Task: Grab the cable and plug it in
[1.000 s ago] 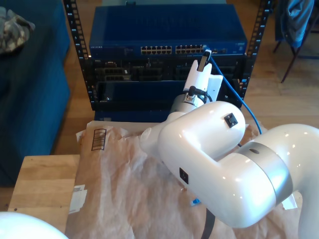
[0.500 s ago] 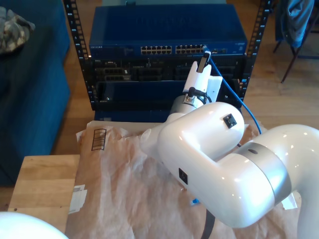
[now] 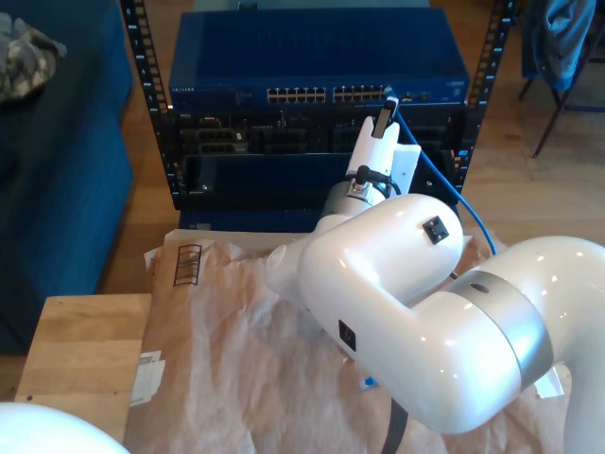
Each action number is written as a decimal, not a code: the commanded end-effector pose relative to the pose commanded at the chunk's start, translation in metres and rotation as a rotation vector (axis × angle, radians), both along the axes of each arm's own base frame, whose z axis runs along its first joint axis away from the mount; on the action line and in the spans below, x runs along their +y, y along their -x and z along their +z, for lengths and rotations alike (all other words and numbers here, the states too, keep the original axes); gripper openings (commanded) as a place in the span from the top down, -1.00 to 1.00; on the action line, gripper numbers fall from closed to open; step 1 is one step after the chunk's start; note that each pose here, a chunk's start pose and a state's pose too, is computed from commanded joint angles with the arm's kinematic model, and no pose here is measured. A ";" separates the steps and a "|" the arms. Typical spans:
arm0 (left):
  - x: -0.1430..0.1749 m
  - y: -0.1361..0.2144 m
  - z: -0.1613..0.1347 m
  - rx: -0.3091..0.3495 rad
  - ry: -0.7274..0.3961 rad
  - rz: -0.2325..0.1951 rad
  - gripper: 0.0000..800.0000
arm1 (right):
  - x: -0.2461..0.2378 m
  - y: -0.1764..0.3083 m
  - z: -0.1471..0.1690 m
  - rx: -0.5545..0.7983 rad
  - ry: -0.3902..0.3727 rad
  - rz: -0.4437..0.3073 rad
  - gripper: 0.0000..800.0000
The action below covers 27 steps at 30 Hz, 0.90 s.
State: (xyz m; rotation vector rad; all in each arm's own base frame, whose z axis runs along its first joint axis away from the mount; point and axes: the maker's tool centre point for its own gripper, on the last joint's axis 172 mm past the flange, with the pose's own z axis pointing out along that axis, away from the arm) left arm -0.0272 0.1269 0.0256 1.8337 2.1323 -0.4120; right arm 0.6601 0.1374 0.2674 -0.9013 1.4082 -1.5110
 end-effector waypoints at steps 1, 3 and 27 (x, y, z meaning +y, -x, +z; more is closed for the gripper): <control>0.000 0.000 0.000 0.000 0.000 0.000 -1.00 | 0.000 0.000 -0.001 0.001 0.001 0.000 1.00; 0.000 0.000 0.000 0.000 0.000 0.000 -1.00 | 0.000 0.001 -0.001 0.001 0.001 -0.001 1.00; 0.000 0.000 0.000 0.000 0.000 0.000 -1.00 | 0.002 0.002 0.003 -0.006 -0.005 0.000 1.00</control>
